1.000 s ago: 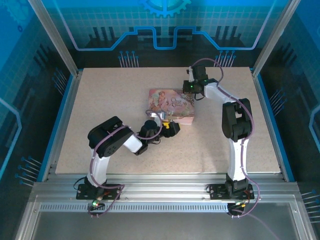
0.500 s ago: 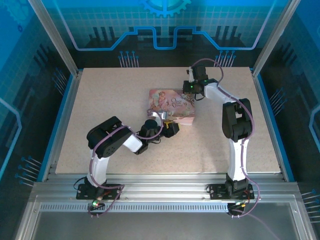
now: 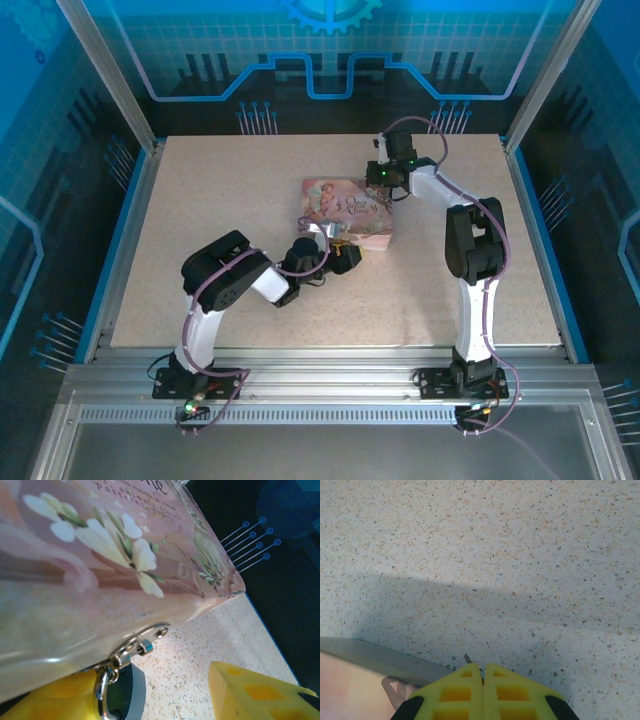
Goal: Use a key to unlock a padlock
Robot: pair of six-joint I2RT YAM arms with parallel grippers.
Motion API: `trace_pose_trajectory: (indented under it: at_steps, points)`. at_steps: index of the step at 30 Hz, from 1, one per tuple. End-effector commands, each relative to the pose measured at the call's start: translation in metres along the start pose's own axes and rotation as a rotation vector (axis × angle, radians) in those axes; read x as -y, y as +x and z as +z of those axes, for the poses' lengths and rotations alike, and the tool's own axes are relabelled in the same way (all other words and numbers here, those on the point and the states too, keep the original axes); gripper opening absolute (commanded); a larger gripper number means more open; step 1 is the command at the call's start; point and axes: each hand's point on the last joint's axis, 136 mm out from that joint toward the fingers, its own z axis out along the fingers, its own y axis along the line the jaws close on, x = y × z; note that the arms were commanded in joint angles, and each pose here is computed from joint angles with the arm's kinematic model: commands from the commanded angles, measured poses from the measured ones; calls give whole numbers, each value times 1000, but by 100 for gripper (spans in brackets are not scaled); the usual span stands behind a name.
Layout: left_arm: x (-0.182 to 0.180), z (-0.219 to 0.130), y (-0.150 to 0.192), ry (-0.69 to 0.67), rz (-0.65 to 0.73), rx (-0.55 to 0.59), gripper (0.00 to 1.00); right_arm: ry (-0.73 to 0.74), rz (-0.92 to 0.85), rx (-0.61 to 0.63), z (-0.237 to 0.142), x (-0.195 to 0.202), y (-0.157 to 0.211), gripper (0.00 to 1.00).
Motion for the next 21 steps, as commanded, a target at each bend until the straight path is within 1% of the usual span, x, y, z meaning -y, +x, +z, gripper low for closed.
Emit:
trace_pose_trajectory:
  at_steps: [1, 3, 5, 8, 11, 18, 21]
  points:
    - [2, 6, -6, 34, -17, 20, 53, -26, -24, -6, -11, -12, 2, 0]
    - [4, 8, -5, 52, -28, 21, 60, -28, -23, -4, -11, -12, 2, 0]
    - [6, 11, -3, 73, -37, 11, 62, -27, -23, -8, -10, -12, 4, 0]
    - [12, 13, -2, 116, -46, 8, 63, -22, -23, -12, -9, -10, 6, 0]
    - [13, 13, -2, 122, -50, 12, 57, -22, -22, -15, -7, -8, 7, 0]
    - [4, 8, -6, 86, -65, 8, 41, -24, -21, -14, -8, -8, 8, 0]
    - [-3, 4, -7, 60, -66, 0, 39, -26, -21, -14, -7, -8, 9, 0]
